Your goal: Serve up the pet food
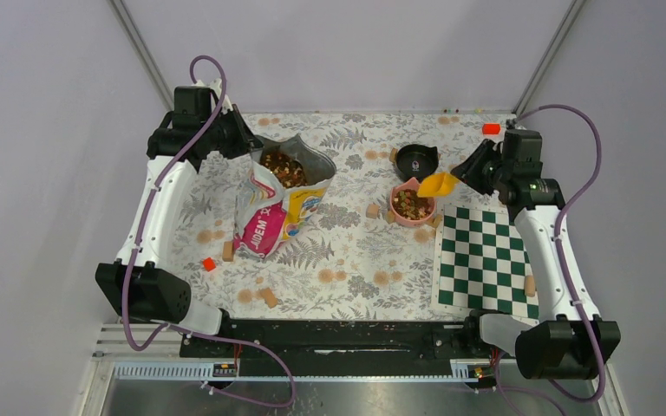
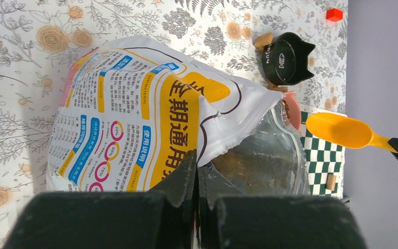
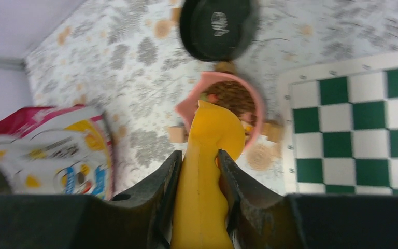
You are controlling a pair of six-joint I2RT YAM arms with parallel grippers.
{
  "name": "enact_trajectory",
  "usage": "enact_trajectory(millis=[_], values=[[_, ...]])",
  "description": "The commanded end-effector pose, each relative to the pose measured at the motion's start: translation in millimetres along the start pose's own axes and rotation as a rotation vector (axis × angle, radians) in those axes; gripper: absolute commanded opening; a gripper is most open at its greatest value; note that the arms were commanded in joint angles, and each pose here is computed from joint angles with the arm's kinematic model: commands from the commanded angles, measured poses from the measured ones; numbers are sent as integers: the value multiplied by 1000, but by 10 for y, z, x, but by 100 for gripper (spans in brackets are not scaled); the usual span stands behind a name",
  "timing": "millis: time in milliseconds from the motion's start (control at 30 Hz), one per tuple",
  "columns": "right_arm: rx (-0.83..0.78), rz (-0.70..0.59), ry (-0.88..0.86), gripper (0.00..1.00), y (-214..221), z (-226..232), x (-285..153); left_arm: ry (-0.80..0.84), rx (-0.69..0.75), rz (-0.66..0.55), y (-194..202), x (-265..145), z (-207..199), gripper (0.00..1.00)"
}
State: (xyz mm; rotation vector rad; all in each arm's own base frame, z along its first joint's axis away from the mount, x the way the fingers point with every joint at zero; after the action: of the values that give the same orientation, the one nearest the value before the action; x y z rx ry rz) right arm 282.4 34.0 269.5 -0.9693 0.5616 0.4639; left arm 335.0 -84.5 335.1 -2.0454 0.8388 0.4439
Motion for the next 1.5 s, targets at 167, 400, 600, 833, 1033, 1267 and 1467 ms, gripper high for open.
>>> enact_trajectory(millis=[167,400,600,833,1033,1267,1467], values=[[-74,-94,-706,0,-371,1126,-612,184,12,-56,-10,-225,-393,0],[-65,-43,-1059,0,-237,1865,-895,210,20,-21,126,-89,-550,0],[-145,47,-943,0,95,2073,-586,217,23,-11,172,-48,-618,0],[-270,117,-700,0,496,2139,-45,237,17,9,242,-12,-677,0],[-473,187,-644,0,889,2425,315,252,0,35,303,82,-710,0],[-502,364,-717,0,1419,2663,699,260,-26,27,261,166,-731,0],[-326,519,-919,0,1607,2881,725,245,-27,14,216,215,-727,0]])
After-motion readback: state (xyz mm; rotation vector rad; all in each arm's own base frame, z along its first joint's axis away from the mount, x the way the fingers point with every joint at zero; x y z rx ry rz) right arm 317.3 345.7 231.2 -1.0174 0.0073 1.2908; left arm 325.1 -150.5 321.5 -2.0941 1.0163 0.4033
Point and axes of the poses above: each gripper's point midway between its finger pads, its own x axis out along the fingers, its own z axis along the line the jaws close on, y = z × x, the point moved 6 cm from there along -x, back along the fingers, and after that the axes turned 4 degrees about -x, right-handed, at the moved point
